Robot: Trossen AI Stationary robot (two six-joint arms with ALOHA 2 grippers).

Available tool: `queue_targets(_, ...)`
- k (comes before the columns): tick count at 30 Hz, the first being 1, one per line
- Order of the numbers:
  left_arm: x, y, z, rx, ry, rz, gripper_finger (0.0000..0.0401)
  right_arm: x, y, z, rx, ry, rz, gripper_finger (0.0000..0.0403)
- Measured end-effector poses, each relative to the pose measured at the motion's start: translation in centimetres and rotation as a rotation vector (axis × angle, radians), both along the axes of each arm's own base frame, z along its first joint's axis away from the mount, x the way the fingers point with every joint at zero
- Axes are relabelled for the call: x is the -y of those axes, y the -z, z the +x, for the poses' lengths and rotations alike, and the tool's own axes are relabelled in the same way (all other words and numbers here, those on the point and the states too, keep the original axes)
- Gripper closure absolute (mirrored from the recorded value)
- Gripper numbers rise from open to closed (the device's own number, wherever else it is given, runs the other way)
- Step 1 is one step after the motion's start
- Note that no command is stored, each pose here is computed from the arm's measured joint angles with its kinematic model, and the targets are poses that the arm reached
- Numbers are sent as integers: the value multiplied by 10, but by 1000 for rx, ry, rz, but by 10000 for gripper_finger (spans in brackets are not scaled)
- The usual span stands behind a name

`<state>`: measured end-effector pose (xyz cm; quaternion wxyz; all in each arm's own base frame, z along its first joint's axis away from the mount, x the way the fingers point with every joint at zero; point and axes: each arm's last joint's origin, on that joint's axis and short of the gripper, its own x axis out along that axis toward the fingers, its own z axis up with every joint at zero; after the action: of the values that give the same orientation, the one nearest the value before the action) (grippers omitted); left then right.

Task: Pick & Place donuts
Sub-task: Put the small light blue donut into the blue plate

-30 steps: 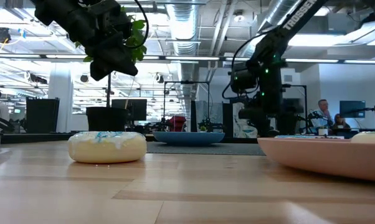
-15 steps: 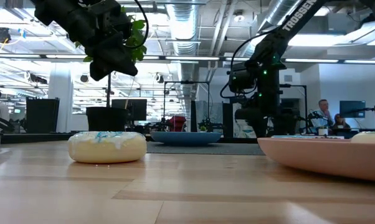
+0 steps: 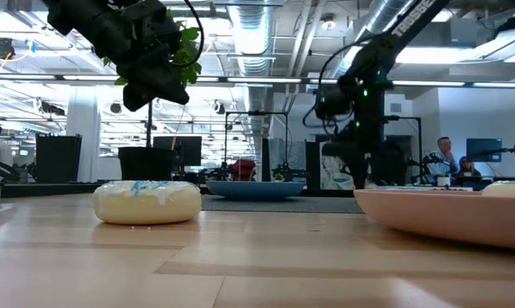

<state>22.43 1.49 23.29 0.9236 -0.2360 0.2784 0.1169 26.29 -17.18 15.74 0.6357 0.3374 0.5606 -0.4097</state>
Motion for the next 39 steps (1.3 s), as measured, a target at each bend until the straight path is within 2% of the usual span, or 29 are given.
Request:
queue_targets(2, 0, 0, 0, 0, 0, 0, 390, -2, -15, 2, 57, -8, -36, 244)
queue_targets(6, 0, 0, 0, 0, 0, 0, 390, -4, -50, 14, 262, -46, -152, 248)
queue_targets(9, 0, 0, 0, 0, 3, 5, 390, -3, -72, 32, 430, -113, -196, 248)
queue_targets(12, 0, 0, 0, -1, 6, 8, 390, 0, -84, 58, 492, -167, -198, 248)
queue_targets(17, 0, 0, 0, -4, 9, 13, 390, 2, -82, 103, 389, -255, -138, 250)
queue_targets(21, 0, 1, 0, -10, 9, 12, 390, 5, -56, 126, 236, -283, -41, 250)
queue_targets(27, 0, 1, 0, -10, 10, 13, 390, 8, -20, 133, 111, -290, 36, 248)
queue_targets(32, 0, 1, 0, -10, 15, 21, 390, 8, -23, 134, 131, -320, 31, 236)
queue_targets(39, 0, 1, 0, -11, 21, 30, 390, 8, -26, 131, 120, -315, 34, 179)
